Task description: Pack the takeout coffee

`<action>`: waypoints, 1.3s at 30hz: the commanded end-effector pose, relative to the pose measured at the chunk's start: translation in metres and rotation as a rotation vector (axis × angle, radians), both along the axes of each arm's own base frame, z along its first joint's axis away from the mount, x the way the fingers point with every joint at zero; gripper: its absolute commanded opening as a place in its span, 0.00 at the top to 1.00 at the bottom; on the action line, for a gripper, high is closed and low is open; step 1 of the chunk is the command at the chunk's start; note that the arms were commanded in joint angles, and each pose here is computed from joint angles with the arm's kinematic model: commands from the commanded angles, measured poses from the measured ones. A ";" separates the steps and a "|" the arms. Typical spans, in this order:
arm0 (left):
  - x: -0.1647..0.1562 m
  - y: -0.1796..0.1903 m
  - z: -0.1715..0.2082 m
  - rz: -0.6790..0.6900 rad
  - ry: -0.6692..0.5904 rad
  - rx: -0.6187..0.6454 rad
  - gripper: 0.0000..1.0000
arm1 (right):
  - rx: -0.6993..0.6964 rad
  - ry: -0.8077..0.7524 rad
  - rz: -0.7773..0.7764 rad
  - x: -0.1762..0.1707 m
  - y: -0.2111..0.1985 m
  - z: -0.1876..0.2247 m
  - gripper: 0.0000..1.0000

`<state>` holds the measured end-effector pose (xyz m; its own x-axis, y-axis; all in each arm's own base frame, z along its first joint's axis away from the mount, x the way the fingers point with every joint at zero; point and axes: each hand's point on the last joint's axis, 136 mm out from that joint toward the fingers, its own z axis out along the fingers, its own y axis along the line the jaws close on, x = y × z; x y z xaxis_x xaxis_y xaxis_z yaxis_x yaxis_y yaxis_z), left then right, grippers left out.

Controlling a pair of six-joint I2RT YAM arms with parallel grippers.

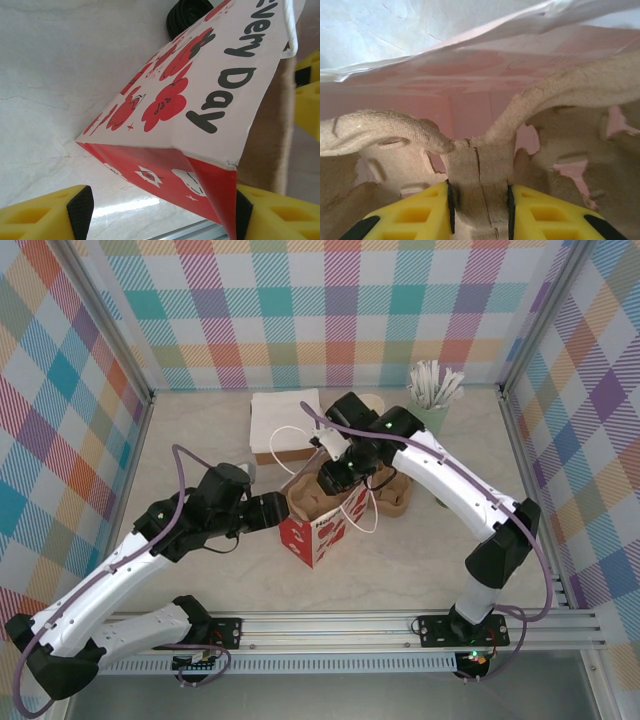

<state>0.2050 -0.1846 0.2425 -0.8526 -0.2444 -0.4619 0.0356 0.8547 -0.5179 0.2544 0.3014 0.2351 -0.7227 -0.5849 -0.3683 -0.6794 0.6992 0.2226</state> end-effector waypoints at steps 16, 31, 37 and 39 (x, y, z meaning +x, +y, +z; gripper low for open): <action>0.017 0.006 0.013 0.035 -0.074 0.039 0.23 | -0.120 0.005 0.046 -0.009 0.000 -0.024 0.70; 0.049 -0.007 0.028 0.008 -0.151 0.111 0.12 | -0.121 0.006 0.050 -0.014 0.001 -0.024 0.70; 0.062 -0.007 0.024 0.022 -0.149 0.141 0.13 | -0.120 0.004 0.053 -0.017 -0.002 -0.022 0.70; 0.066 -0.004 0.022 0.038 -0.145 0.157 0.14 | -0.121 0.002 0.057 -0.019 -0.004 -0.021 0.70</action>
